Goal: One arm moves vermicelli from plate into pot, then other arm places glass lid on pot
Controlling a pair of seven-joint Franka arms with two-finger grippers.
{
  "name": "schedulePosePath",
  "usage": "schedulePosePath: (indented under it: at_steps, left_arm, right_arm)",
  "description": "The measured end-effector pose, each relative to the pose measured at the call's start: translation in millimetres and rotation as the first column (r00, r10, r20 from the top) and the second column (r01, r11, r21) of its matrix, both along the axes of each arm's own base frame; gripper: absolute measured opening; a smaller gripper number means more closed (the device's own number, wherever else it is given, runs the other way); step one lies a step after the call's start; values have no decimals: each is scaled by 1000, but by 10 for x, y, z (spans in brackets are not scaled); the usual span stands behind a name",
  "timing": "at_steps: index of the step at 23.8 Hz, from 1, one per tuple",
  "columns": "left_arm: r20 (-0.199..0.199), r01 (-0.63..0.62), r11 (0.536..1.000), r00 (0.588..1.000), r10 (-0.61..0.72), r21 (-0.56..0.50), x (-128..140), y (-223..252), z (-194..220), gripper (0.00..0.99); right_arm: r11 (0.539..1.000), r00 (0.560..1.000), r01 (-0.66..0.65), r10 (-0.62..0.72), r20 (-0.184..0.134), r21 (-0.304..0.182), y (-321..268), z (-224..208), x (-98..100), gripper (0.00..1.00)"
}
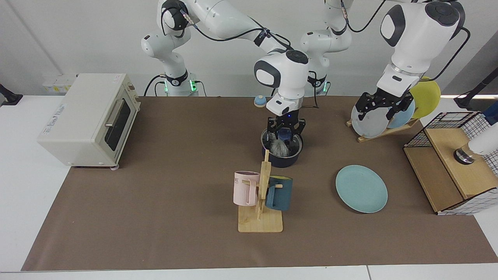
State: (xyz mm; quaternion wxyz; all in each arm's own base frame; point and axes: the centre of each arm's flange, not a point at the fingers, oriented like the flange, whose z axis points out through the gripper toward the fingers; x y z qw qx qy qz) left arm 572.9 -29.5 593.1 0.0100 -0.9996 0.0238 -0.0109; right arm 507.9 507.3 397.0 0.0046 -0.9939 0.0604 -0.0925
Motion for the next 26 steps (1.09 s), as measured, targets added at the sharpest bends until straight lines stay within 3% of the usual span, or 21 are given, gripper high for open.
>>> schedulePosePath:
  at_steps: [14, 23, 26]
  left_arm:
    - [0, 0, 1000, 1000, 0, 0, 0, 0, 0, 991]
    - [0, 0, 1000, 1000, 0, 0, 0, 0, 0, 991]
    - [0, 0, 1000, 1000, 0, 0, 0, 0, 0, 991]
  right_arm:
    - [998, 999, 44, -43, -2, 49, -134, 124, 139, 590]
    - [989, 994, 93, -85, -75, 111, -186, 114, 171, 590]
    - [988, 993, 95, -86, -85, 118, -206, 106, 186, 590]
